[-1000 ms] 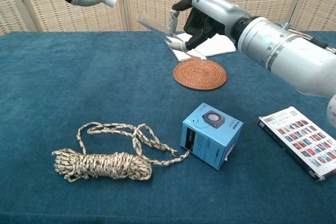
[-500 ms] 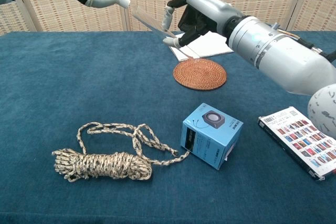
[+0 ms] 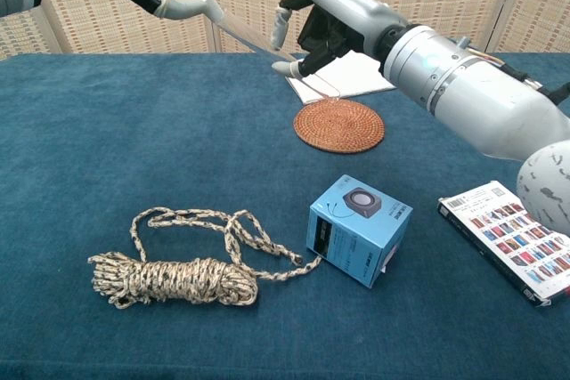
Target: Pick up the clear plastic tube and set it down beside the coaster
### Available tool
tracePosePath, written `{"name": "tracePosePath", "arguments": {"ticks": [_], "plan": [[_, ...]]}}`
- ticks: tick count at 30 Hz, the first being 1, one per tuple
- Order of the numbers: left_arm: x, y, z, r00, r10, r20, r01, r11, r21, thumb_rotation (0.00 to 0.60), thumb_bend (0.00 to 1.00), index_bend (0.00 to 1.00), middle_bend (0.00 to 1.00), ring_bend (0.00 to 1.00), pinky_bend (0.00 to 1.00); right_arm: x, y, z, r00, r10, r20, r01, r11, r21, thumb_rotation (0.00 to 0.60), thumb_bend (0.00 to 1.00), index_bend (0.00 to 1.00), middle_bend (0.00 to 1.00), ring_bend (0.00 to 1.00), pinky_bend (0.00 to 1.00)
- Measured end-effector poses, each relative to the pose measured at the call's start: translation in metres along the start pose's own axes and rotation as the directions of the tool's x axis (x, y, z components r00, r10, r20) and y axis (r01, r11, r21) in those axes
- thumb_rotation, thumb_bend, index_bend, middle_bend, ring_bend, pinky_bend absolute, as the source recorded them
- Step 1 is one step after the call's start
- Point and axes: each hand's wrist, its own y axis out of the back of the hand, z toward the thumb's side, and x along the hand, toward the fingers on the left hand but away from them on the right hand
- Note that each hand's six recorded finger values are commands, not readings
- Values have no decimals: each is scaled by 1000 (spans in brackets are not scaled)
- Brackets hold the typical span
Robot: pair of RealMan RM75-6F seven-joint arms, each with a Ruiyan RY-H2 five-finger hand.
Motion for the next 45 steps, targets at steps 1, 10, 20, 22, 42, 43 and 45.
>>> {"name": "tracePosePath", "arguments": {"ticks": [1,10,20,22,42,43,45], "plan": [[0,0,0,1000,-1,0,1,1000,0,600,440,573,71,0,0,0,0,0,1000,0,0,0,1000,0,600,1000,757,1000,1000,1000],[0,-2,2,1000,-4,2,4,1000,-8,600,441,572,71,0,0,-3,0,3,1000,-5,-3,5,1000,-6,600,1000,757,1000,1000,1000],[2,-5,4,1000,15,-2,-15,999,-42,600,440,573,71,0,0,-4,-1,7,1000,-30,-7,30,998,-50,600,1000,791,1000,1000,1000],[3,-5,4,1000,19,-4,-19,999,-43,600,439,574,70,0,0,-5,0,8,999,-40,-6,40,997,-69,600,1000,802,1000,1000,1000],[4,-4,1,999,44,-28,-46,996,-72,600,434,555,71,0,0,-8,-1,16,995,-103,2,102,979,-176,600,1000,835,1000,1000,1000],[3,-4,0,999,42,-30,-44,996,-72,600,434,548,71,0,0,-8,-1,16,995,-105,3,103,978,-180,600,1000,835,1000,1000,1000],[3,-4,0,999,37,-33,-39,996,-74,600,433,528,70,0,0,-9,-2,17,994,-105,4,104,978,-183,600,1000,835,1000,1000,1000]]}}
